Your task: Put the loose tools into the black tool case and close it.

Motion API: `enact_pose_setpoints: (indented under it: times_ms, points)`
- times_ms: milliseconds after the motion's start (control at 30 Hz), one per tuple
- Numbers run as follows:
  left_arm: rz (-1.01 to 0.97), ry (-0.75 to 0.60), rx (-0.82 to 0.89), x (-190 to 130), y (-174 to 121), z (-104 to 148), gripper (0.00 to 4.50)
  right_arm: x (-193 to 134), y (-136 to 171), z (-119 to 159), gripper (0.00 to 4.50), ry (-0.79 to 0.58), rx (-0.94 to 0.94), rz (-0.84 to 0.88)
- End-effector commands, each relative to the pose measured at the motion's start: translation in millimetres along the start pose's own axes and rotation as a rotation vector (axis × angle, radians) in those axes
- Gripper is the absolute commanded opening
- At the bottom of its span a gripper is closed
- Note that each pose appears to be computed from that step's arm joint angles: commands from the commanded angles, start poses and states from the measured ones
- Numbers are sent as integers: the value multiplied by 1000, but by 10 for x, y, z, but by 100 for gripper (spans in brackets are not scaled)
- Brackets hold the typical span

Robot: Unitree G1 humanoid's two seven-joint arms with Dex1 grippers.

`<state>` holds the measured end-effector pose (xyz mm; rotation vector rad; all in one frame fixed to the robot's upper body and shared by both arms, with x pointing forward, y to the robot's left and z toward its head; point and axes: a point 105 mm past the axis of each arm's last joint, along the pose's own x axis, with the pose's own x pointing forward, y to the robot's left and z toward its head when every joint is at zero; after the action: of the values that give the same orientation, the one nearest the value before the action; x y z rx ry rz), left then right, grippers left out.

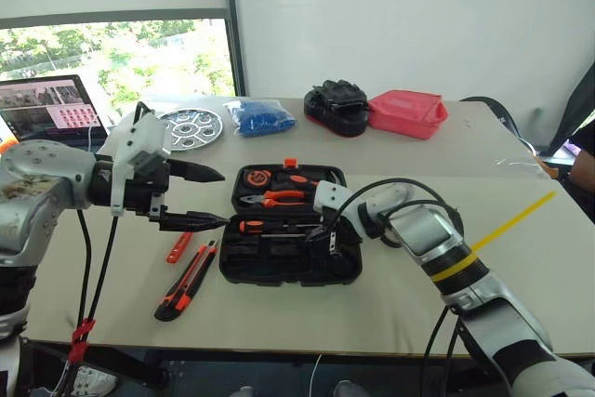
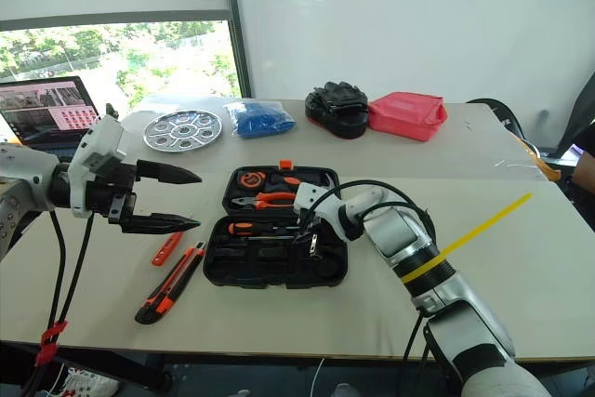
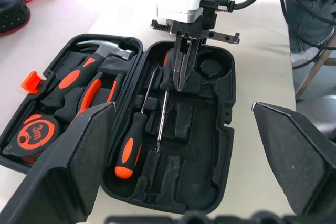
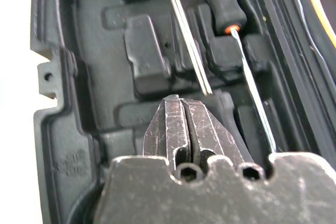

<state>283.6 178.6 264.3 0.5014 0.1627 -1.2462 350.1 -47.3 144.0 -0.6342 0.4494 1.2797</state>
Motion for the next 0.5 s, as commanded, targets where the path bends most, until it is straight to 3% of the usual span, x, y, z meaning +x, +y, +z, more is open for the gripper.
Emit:
enact_pose_setpoints:
  times_ms: [33, 500]
  points:
    - [15, -16, 53, -38, 26, 106, 450, -118, -49, 220, 2, -51, -32, -27]
    - [4, -27, 57, -17, 38, 133, 450, -178, -36, 162, 2, -30, -28, -29]
